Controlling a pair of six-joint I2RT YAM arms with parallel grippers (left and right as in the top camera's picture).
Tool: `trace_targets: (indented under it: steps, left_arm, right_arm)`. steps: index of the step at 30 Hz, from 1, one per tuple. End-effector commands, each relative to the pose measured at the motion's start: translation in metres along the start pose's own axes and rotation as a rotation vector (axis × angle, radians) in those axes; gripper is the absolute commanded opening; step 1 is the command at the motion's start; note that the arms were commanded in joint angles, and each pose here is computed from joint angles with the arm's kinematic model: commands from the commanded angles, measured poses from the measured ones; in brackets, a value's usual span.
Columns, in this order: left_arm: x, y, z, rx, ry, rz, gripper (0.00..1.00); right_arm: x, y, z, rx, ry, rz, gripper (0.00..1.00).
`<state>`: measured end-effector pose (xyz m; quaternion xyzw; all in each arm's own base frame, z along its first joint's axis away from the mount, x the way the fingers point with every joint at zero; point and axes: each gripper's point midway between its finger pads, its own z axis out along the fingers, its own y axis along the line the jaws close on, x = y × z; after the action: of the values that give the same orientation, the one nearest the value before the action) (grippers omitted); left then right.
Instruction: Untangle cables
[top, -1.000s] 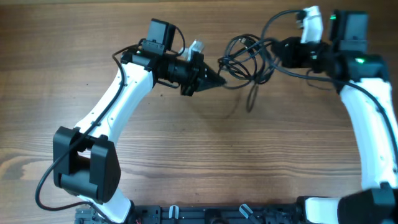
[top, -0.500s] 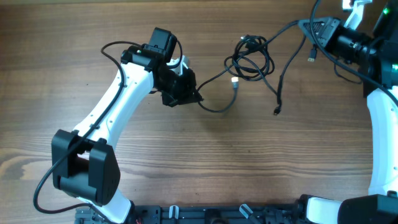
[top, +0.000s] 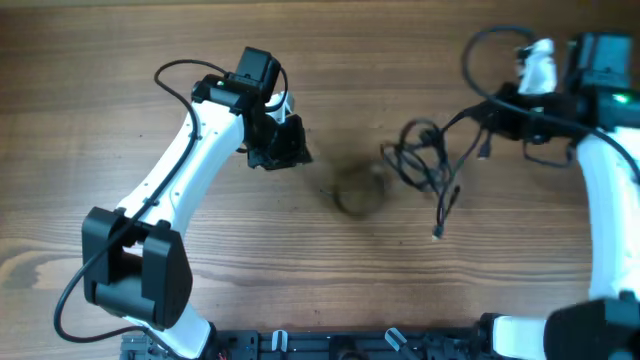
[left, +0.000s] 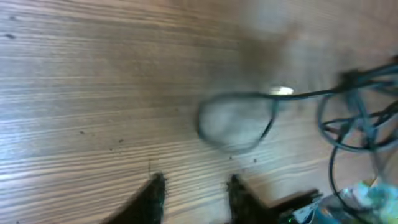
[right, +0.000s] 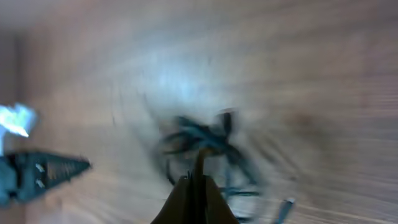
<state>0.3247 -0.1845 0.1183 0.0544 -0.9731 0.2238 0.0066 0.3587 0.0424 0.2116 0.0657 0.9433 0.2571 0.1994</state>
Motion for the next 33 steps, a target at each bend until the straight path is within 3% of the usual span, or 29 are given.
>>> trace_targets:
  steps: [1, 3, 7, 9, 14, 16, 22, 28, 33]
  left_arm:
    - [-0.005, 0.008, 0.003, -0.026, -0.019, 0.002, 0.48]
    - [-0.006, 0.006, 0.003, -0.020, -0.023, 0.006, 0.56]
    - [-0.006, -0.029, 0.011, 0.059, -0.045, 0.099, 0.56]
    - [-0.006, -0.047, 0.017, 0.088, -0.064, 0.060, 0.56]
    - [0.009, -0.099, 0.044, 0.167, -0.050, 0.006, 0.40]
    - [0.014, -0.114, 0.057, 0.174, -0.054, -0.043, 0.38]
    - [0.029, -0.117, 0.117, 0.083, -0.027, -0.267, 0.32]
    - [0.013, -0.127, 0.151, 0.133, -0.053, -0.324, 0.31]
    - [-0.004, -0.140, 0.155, 0.197, -0.115, -0.347, 0.37]
  right_arm:
    - [0.021, 0.012, 0.041, -0.046, 0.139, -0.085, 0.05]
    - [0.027, 0.014, 0.059, -0.051, 0.191, -0.088, 0.05]
    - [0.027, 0.019, 0.072, -0.119, 0.215, -0.080, 0.05]
    - [0.025, 0.017, 0.072, -0.117, 0.207, -0.071, 0.06]
    - [0.020, 0.018, 0.073, -0.117, 0.189, -0.054, 0.07]
    - [0.018, 0.018, 0.074, -0.117, 0.181, -0.048, 0.07]
    - [0.018, 0.018, 0.074, -0.117, 0.181, -0.045, 0.07]
    - [0.018, 0.018, 0.074, -0.116, 0.182, -0.038, 0.07]
    - [0.018, 0.018, 0.074, -0.116, 0.182, -0.039, 0.07]
